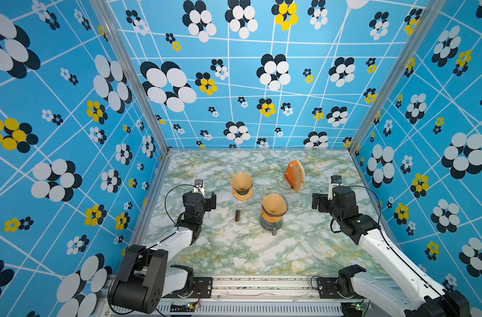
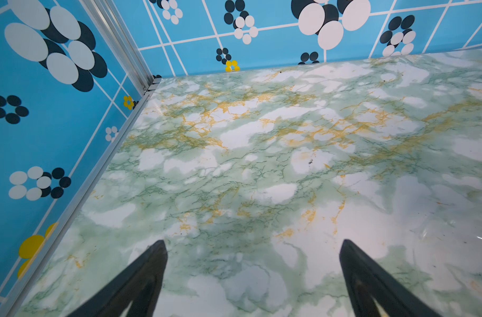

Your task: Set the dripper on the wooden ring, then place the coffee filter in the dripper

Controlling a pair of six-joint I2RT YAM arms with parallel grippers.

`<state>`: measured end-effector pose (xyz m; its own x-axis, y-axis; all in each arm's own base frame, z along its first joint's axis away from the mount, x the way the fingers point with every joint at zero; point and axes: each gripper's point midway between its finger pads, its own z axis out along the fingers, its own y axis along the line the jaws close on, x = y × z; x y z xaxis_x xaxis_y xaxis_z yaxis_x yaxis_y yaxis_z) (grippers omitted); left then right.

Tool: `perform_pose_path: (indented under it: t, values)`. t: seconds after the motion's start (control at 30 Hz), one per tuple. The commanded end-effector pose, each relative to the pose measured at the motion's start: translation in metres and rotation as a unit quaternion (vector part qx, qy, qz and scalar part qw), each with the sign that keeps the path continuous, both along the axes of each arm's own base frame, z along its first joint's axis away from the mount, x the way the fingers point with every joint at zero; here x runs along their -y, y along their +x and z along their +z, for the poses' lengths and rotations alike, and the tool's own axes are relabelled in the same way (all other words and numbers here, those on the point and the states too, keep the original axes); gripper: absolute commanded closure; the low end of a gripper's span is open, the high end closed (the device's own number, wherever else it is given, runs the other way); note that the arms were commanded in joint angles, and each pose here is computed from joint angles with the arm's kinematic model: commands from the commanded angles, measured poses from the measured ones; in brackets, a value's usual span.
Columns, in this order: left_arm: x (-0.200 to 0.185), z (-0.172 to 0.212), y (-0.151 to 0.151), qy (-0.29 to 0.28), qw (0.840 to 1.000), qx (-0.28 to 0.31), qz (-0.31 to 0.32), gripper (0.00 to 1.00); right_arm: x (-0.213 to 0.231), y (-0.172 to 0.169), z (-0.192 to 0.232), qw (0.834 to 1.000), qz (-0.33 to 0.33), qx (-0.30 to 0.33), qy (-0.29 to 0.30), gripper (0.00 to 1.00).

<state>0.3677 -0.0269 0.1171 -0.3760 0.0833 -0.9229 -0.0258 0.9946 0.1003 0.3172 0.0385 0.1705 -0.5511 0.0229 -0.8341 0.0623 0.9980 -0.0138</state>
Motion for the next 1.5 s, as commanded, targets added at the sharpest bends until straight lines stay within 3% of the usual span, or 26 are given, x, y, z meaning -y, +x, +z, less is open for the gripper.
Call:
perform_pose_path:
  t: [0.0,0.23,0.47,0.9,1.0,1.2,1.47]
  values:
    - [-0.003,0.008,0.007,-0.002,0.999,0.035,0.000,0.01,0.008,0.009,0.005,0.999,-0.014,0.030,-0.010,0.01]
    - [-0.012,0.007,0.014,-0.015,0.999,0.040,-0.008,0.01,0.016,0.016,-0.008,0.999,-0.031,0.036,-0.007,0.01]
    - [-0.032,-0.015,0.020,-0.062,0.997,0.052,0.010,0.01,0.026,0.029,-0.019,0.999,-0.040,0.033,-0.013,0.01]
    - [-0.033,-0.021,0.027,-0.056,0.998,0.031,0.014,0.01,0.043,0.042,-0.035,0.996,-0.048,0.070,-0.033,0.01]
    - [-0.032,-0.021,0.028,-0.053,0.998,0.031,0.014,0.01,0.061,0.045,-0.043,0.994,-0.075,0.072,-0.046,0.01]
    - [-0.027,-0.021,0.029,-0.039,0.999,0.026,0.008,0.01,0.064,0.062,-0.045,0.989,-0.058,0.132,-0.025,0.01]
    - [-0.025,-0.021,0.030,-0.039,0.999,0.026,0.005,0.01,0.070,0.068,-0.067,0.986,-0.049,0.159,0.021,0.01]
